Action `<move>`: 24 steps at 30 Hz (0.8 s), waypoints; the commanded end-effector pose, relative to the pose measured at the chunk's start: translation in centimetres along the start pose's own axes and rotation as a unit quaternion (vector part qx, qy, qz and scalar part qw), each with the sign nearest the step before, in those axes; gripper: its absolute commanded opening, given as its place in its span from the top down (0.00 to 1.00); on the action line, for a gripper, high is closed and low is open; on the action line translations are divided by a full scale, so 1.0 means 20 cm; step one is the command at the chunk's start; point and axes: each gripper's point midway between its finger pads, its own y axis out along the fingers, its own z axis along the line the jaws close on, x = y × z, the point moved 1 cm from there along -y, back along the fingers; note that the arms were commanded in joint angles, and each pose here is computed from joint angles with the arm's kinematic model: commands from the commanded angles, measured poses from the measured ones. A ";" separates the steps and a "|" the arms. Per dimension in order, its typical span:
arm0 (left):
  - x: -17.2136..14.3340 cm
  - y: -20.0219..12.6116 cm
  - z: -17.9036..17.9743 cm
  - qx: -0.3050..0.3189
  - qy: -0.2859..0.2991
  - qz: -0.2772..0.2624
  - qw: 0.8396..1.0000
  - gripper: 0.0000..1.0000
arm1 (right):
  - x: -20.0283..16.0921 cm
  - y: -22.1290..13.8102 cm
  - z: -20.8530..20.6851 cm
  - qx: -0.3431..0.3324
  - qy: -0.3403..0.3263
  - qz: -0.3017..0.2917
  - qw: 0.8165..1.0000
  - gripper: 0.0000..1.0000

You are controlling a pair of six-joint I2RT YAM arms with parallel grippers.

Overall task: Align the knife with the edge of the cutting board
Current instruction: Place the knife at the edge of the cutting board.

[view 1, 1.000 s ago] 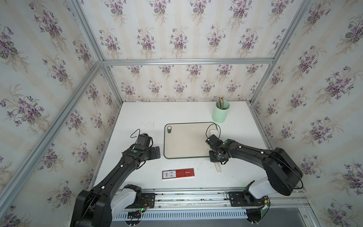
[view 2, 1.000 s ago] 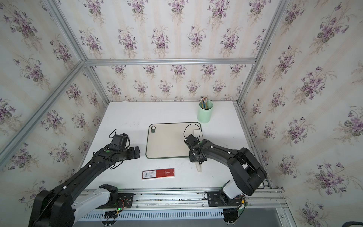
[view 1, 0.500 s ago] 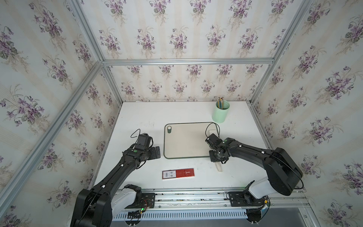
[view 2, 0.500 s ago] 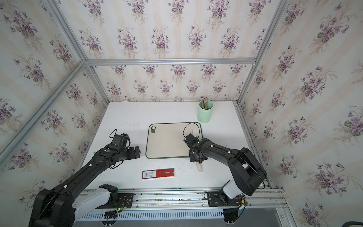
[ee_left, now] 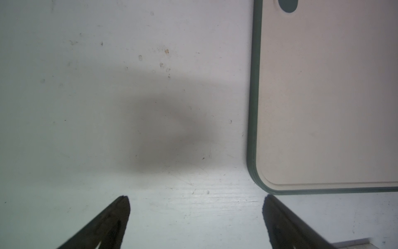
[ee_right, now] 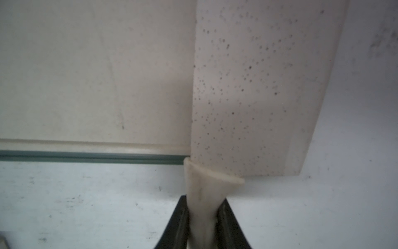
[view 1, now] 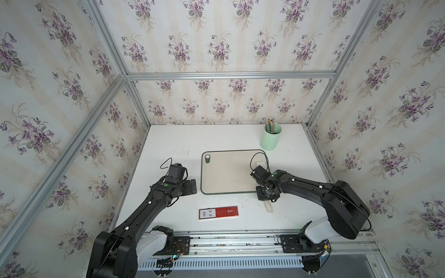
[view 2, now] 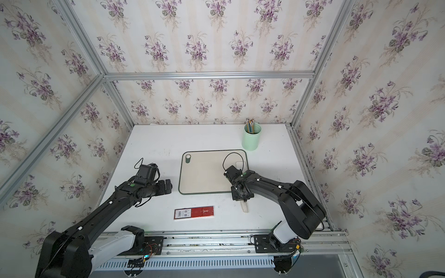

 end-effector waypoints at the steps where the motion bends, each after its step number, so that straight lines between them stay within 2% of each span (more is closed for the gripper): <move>1: 0.02 0.00 -0.01 -0.003 0.004 -0.007 1.000 0.00 | 0.00 0.00 -0.01 -0.012 0.011 0.000 1.000 0.86; 24: 0.02 0.00 -0.01 -0.004 0.004 -0.007 1.000 0.00 | -0.03 0.04 -0.02 -0.010 0.030 0.000 0.999 0.84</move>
